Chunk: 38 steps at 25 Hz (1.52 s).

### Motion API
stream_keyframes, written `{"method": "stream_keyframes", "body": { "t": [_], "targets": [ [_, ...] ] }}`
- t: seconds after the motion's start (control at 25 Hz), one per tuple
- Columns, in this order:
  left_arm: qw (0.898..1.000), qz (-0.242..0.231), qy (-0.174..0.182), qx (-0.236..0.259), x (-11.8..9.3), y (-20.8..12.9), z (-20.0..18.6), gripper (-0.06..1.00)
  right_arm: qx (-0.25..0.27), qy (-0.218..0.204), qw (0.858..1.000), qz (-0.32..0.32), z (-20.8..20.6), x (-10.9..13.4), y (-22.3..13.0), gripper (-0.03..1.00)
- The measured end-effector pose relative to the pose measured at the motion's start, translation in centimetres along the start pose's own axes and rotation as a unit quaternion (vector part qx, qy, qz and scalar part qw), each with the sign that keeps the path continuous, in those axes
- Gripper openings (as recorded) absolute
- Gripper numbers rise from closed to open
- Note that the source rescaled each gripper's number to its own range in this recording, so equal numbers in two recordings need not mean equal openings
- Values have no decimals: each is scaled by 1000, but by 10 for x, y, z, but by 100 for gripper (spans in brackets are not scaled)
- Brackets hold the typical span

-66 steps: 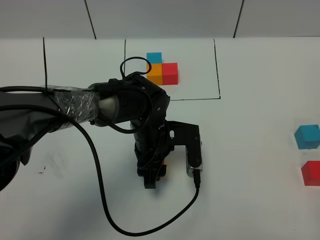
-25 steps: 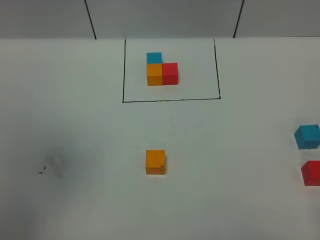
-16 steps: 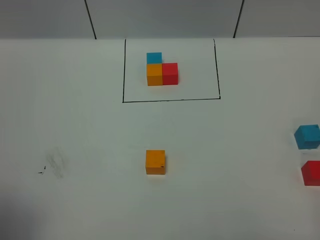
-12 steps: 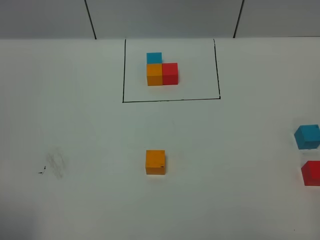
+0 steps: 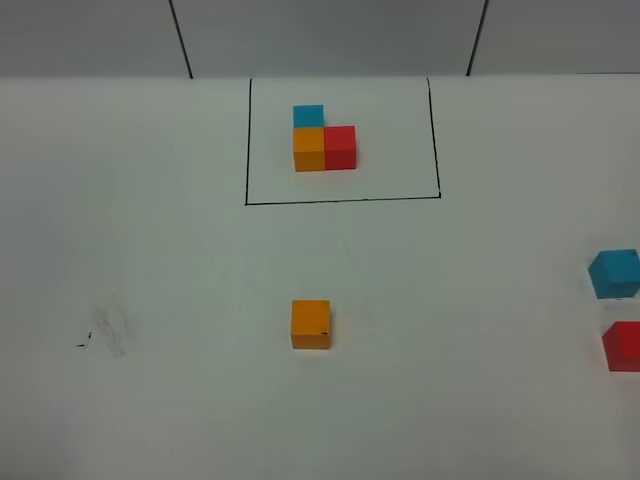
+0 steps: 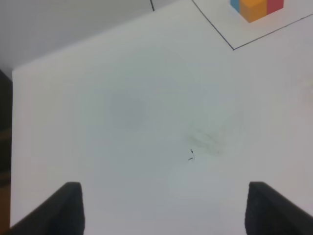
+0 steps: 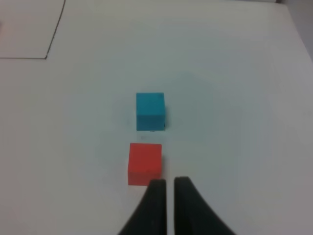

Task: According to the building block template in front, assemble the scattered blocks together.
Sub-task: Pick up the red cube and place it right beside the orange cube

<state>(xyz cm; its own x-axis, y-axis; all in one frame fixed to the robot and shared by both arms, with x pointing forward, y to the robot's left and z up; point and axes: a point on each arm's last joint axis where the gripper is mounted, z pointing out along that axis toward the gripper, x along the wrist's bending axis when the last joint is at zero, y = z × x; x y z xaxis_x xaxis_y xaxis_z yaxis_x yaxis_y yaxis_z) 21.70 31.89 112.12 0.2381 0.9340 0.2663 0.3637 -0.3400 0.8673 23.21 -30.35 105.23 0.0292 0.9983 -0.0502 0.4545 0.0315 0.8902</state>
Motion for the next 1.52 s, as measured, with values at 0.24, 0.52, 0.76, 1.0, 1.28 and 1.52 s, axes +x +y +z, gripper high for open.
{"method": "stream_keyframes", "body": {
  "t": [0.24,0.52,0.76,1.0,1.28,1.52],
  "targets": [
    [990,-117,73,-8,-15,-16,3,68,0,0,1000,0,0,0,0,0],
    [977,-171,121,33,-23,-36,23,68,0,0,1000,0,0,0,0,0],
    [977,-175,111,50,-25,-47,42,68,0,0,1000,0,0,0,0,0],
    [977,-180,105,46,-26,-48,45,68,0,0,1000,0,0,0,0,0],
    [977,-179,109,41,-26,-48,45,68,0,0,1000,0,0,0,0,0],
    [979,-174,102,35,-26,-49,43,68,0,0,1000,0,0,0,0,0]
  ]
}}
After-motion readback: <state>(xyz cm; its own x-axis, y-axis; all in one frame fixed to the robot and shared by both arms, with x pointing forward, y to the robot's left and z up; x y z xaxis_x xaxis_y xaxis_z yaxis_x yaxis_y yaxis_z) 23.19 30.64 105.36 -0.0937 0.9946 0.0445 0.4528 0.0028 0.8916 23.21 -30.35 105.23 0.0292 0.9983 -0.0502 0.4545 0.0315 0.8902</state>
